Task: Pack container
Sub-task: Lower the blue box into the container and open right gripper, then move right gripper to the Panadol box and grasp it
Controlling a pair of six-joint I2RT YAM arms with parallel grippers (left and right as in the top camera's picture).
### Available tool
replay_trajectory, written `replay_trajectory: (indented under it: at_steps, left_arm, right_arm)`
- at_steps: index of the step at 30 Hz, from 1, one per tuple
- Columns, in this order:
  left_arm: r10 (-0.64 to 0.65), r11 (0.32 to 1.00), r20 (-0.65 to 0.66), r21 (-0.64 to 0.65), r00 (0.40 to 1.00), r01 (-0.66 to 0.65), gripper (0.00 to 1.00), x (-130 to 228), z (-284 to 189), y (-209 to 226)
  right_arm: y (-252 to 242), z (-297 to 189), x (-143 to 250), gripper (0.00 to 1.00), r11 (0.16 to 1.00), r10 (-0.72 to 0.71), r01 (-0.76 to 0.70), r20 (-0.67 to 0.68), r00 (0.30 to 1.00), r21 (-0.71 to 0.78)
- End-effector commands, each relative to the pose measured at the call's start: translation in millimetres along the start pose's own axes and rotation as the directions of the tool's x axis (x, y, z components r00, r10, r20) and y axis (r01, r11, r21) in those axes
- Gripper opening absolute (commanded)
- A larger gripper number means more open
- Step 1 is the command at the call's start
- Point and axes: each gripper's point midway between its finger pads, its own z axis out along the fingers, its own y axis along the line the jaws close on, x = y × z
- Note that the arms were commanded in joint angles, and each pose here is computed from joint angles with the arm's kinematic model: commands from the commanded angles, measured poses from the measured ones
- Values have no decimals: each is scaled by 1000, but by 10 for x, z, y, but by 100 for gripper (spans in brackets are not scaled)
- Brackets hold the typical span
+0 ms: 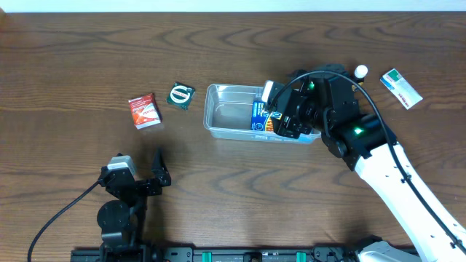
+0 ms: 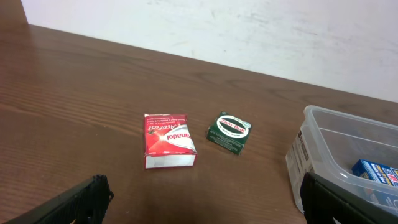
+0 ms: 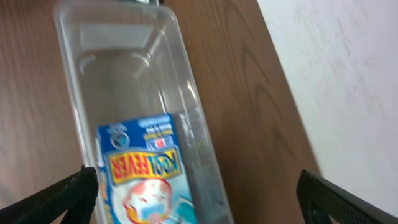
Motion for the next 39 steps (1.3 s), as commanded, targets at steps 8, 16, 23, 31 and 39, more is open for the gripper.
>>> replay_trajectory:
  at_steps: [8,16,23,31,39]
  left_arm:
    - [-1,1000,-48,-2,999,1,98,149,14,21]
    - [-1,1000,-48,-2,999,1,98,149,14,21]
    - [-1,1000,-48,-2,999,1,98,149,14,21]
    - [-1,1000,-48,-2,999,1,98,149,14,21]
    - [-1,1000,-48,-2,999,1,98,149,14,21]
  right_arm:
    - [-679,-267,133,99,902,358,-345,-4,934,261]
    - [-1467,-649,566,99,685,615,-595,105,782,419]
    - [-1800,-605,1390,99,504,787,-749,129,604,430]
    - [-1822,-277,2110,99,420,872,-812,68,485,404]
    - [-1963,-155,2748,99,362,895,-808,69,440,464]
